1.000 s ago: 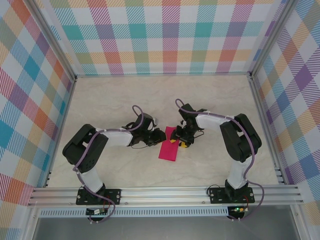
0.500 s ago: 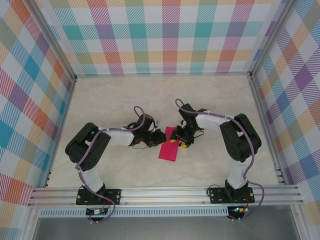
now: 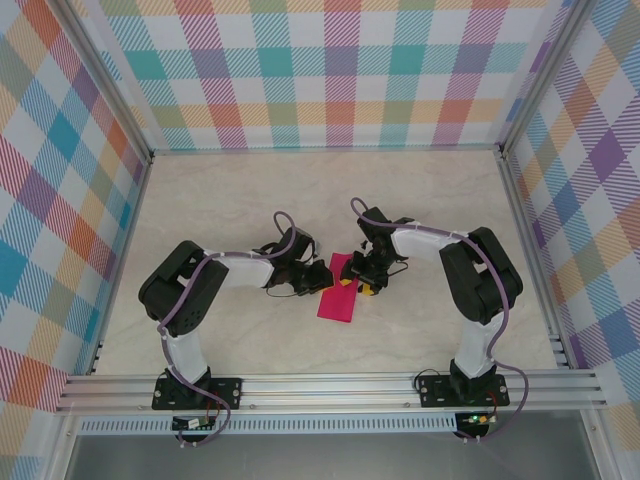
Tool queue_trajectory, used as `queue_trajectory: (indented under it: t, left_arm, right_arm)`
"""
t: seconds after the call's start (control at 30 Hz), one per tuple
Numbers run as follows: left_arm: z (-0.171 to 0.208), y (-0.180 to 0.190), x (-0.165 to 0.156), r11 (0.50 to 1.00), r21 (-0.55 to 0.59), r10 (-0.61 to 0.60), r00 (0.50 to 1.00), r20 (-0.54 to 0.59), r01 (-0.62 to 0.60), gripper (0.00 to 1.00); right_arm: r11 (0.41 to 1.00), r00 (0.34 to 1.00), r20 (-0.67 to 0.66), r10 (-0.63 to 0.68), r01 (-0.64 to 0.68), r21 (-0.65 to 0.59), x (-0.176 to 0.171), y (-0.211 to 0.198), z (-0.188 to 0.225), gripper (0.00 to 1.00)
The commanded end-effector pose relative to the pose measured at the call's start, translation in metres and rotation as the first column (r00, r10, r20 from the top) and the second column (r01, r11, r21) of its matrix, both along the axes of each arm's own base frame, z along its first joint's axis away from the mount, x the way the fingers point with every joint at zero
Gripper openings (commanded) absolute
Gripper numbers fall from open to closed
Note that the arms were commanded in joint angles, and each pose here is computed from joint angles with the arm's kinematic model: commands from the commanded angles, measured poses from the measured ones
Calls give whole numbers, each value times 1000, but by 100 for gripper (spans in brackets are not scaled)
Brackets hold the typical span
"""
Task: Fold a paper plane with a square sheet of paper (pick it up from the middle)
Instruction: Hold the square sheet of paper at the center of the table, then fold the square sheet of paper in half at the center of the table.
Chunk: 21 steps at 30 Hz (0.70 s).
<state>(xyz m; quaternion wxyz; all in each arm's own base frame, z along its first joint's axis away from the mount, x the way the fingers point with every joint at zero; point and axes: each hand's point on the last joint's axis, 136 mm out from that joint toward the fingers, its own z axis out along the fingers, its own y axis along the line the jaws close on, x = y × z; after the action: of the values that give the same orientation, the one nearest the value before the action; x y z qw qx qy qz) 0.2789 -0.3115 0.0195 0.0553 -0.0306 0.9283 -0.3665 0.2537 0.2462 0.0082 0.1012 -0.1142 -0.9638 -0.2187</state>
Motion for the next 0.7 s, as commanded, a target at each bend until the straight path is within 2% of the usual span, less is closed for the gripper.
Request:
queue_trajectory:
  t: [0.0,0.1,0.27,0.47,0.53,0.67]
  left_arm:
    - [-20,10,-10,996,87,1,999,-49,3,11]
    - [-26,15,-15,994,112,4,998,-69,4,10]
    - [-42,29,-24,985,173,24,995,-100,-7,10]
    - [-48,37,-27,975,221,32,994,-107,-8,9]
    - [-50,39,-26,973,232,36,993,-109,-10,9]
    - [-53,40,-27,969,247,44,992,-116,-14,8]
  right_arm:
    - [961,995,-101,6,-33,-273,-35,-52,-73,52]
    - [974,998,-64,5,-20,-227,-28,-44,-60,53]
    - [993,995,101,-28,40,-115,-2,-26,-4,56]
    - [985,966,239,-103,132,-108,9,-38,35,57]
    - [989,959,262,-107,128,-67,10,-33,42,55]
    - [995,948,308,-78,54,85,14,-4,57,38]
